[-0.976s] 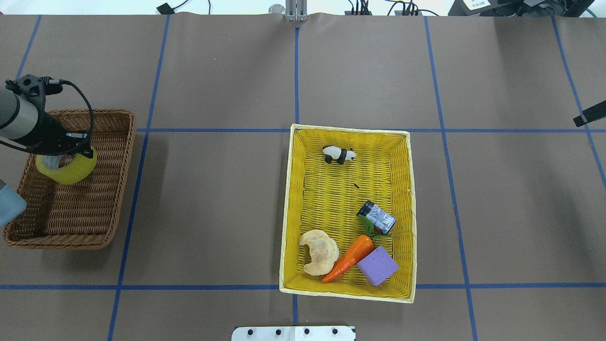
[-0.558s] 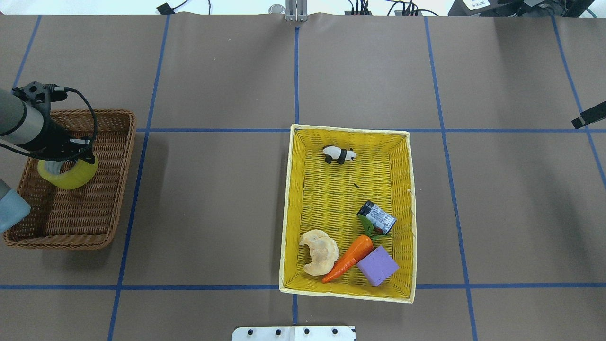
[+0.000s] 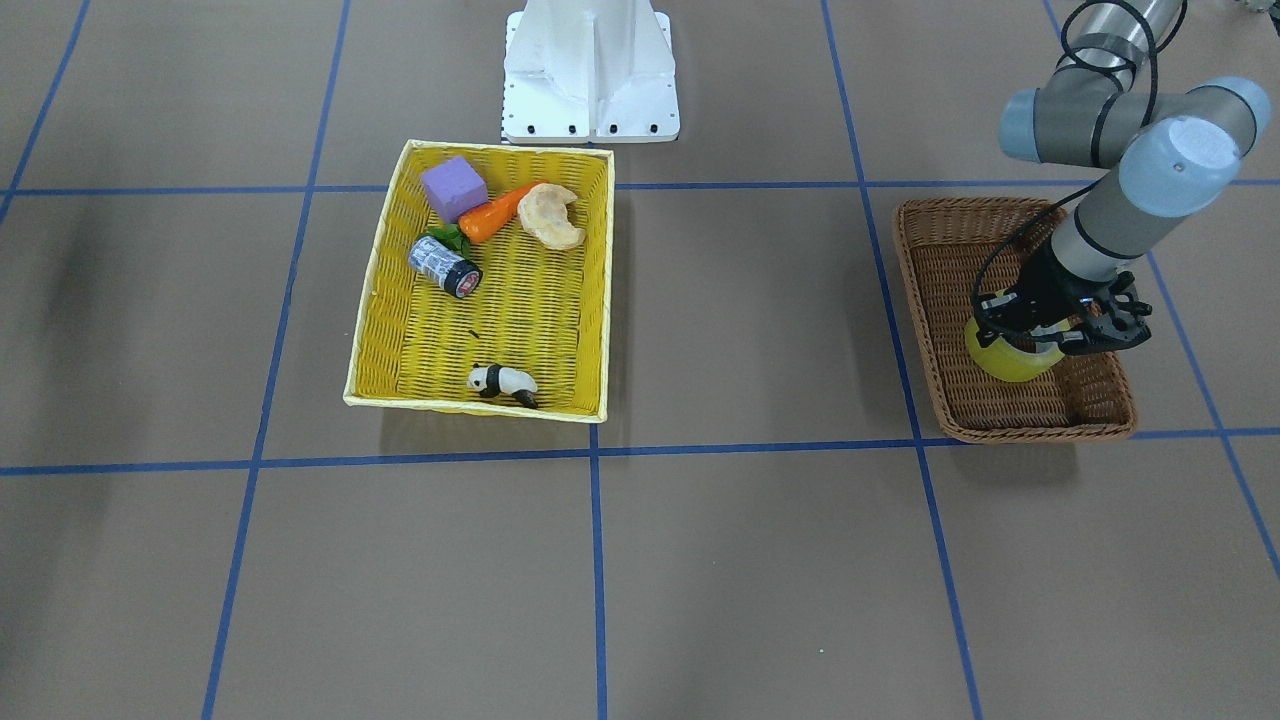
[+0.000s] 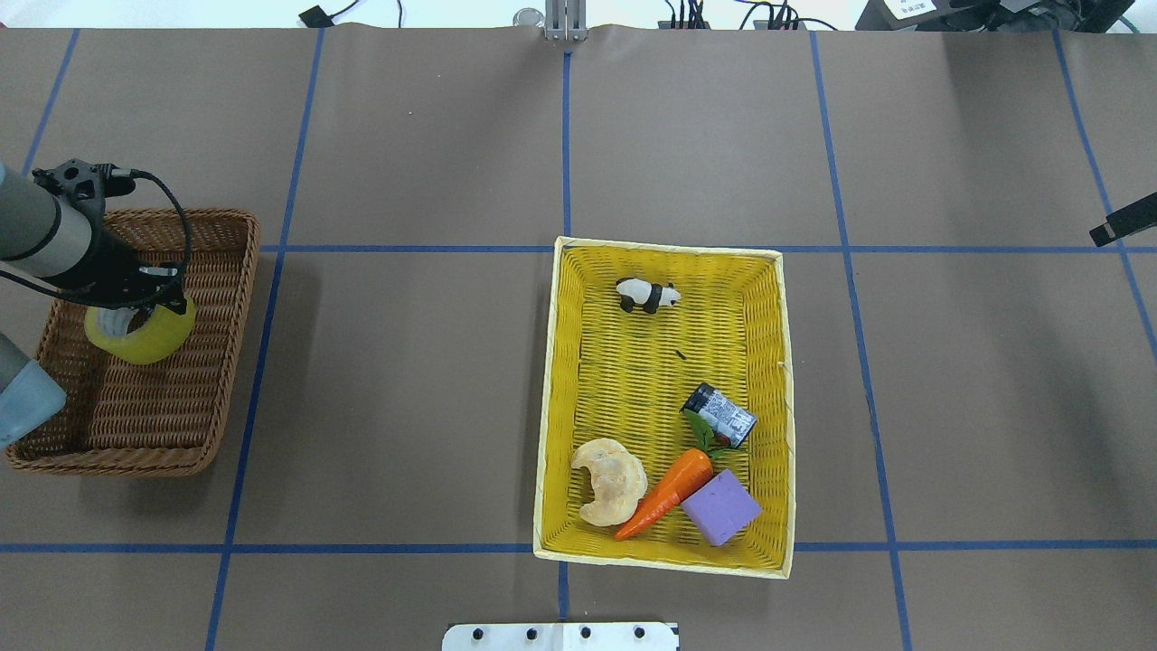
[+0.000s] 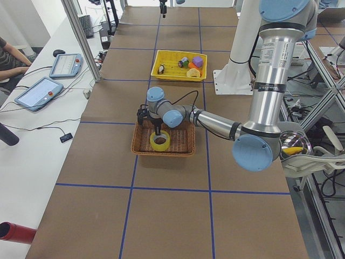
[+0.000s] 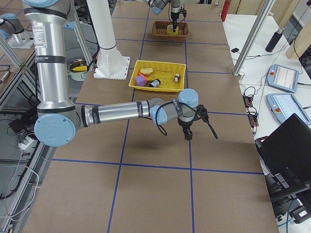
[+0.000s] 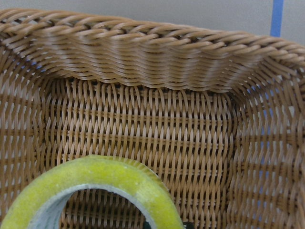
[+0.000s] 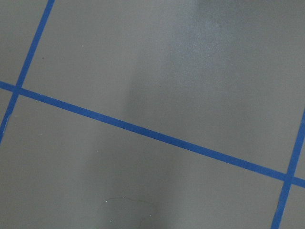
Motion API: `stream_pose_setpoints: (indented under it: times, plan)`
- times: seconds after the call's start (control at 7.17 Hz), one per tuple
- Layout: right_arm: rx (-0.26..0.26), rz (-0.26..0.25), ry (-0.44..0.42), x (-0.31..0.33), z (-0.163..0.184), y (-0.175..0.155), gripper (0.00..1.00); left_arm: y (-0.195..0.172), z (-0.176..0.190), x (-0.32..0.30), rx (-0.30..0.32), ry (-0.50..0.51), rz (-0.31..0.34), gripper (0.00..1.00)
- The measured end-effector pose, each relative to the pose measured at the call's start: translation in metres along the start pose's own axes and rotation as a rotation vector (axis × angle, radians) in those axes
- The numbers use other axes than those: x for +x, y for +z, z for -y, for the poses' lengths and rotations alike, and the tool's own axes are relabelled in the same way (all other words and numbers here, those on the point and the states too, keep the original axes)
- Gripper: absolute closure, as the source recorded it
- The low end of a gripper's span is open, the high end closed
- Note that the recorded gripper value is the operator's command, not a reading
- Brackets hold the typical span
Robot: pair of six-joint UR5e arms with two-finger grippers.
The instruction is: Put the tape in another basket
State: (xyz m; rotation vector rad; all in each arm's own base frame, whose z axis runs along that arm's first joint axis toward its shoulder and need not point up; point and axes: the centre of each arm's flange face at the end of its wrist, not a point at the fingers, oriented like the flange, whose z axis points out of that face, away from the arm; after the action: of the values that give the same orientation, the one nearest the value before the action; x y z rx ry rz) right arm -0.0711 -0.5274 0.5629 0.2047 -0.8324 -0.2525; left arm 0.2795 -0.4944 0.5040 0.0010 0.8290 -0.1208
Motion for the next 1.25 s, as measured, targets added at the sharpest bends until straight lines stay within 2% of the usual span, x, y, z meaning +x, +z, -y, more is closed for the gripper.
stream_pose_setpoints:
  times: [0.14, 0.42, 0.7, 0.98, 1.25]
  plan:
    - [0.0, 0.002, 0.0, -0.001, 0.001, -0.001, 0.0, -0.002, 0.0, 0.003, 0.003, 0.005, -0.005, 0.02]
    - [0.003, 0.004, 0.002, -0.007, 0.002, -0.009, 0.0, -0.03, -0.002, 0.018, 0.037, 0.035, -0.046, 0.02]
    - [-0.004, -0.008, 0.029, -0.016, 0.002, -0.039, 0.0, -0.071, 0.0, 0.005, 0.085, 0.129, -0.054, 0.02]
    - [-0.032, -0.032, 0.015, -0.002, -0.001, -0.064, 0.0, -0.097, 0.009, -0.058, 0.117, 0.283, 0.01, 0.02]
    - [-0.059, -0.053, 0.016, 0.015, 0.0, -0.076, 0.0, -0.124, 0.037, -0.148, 0.113, 0.36, 0.08, 0.02]
